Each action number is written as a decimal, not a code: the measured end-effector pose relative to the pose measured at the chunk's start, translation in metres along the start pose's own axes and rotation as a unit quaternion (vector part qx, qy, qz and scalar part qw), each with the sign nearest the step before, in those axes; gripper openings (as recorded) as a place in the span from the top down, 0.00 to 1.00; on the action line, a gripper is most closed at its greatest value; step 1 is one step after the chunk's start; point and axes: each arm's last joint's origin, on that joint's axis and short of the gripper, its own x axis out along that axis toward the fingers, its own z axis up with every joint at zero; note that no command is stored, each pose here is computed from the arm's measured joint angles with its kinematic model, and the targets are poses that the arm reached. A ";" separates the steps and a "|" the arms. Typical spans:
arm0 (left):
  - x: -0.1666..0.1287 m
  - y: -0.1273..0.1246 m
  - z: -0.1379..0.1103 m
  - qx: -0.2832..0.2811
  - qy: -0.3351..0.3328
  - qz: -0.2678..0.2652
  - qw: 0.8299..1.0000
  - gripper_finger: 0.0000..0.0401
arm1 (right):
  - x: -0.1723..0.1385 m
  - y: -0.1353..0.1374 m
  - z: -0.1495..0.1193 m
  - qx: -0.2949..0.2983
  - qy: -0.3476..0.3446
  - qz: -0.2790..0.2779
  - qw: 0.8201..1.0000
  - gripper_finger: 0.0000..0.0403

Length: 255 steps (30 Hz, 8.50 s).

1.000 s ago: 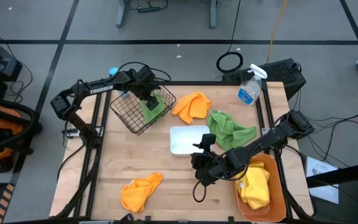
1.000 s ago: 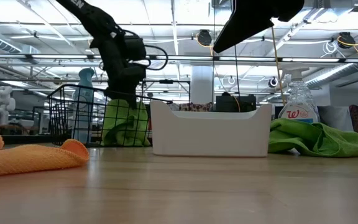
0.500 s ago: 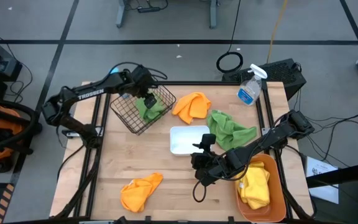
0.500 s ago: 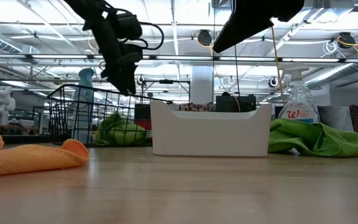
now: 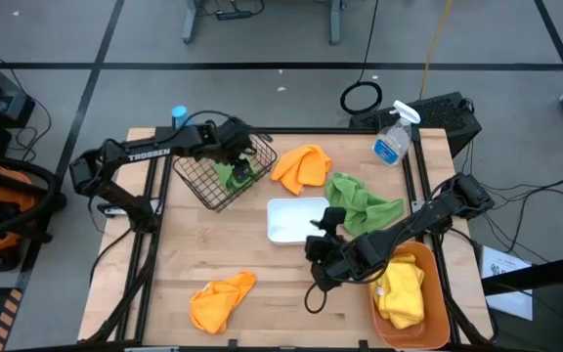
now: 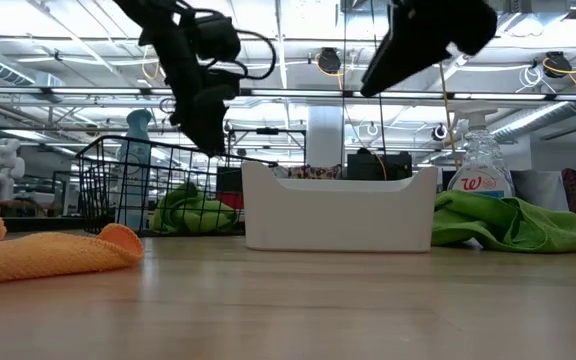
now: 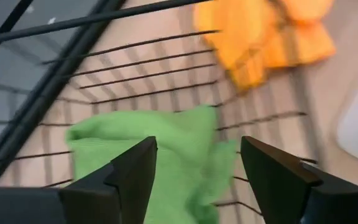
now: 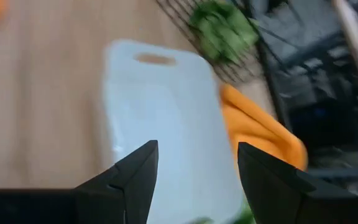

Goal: Sort microfiber towel by color & place in baskets
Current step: Put the green microfiber towel into the black wire basket

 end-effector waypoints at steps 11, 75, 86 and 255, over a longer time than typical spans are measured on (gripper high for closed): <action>-0.025 -0.069 -0.010 0.069 -0.053 -0.001 0.996 0.60 | -0.003 -0.011 -0.021 -0.028 0.074 -0.046 0.996 0.48; -0.059 -0.165 -0.120 0.130 -0.234 -0.140 0.953 0.84 | 0.087 -0.068 -0.181 0.270 0.197 0.065 0.940 0.95; -0.059 -0.170 -0.114 0.133 -0.268 -0.136 0.944 0.84 | 0.054 -0.102 -0.159 0.305 0.068 0.035 0.949 0.99; -0.103 -0.167 -0.081 0.211 -0.080 -0.337 0.914 0.95 | 0.020 0.032 0.080 -0.064 -0.327 0.031 0.942 0.39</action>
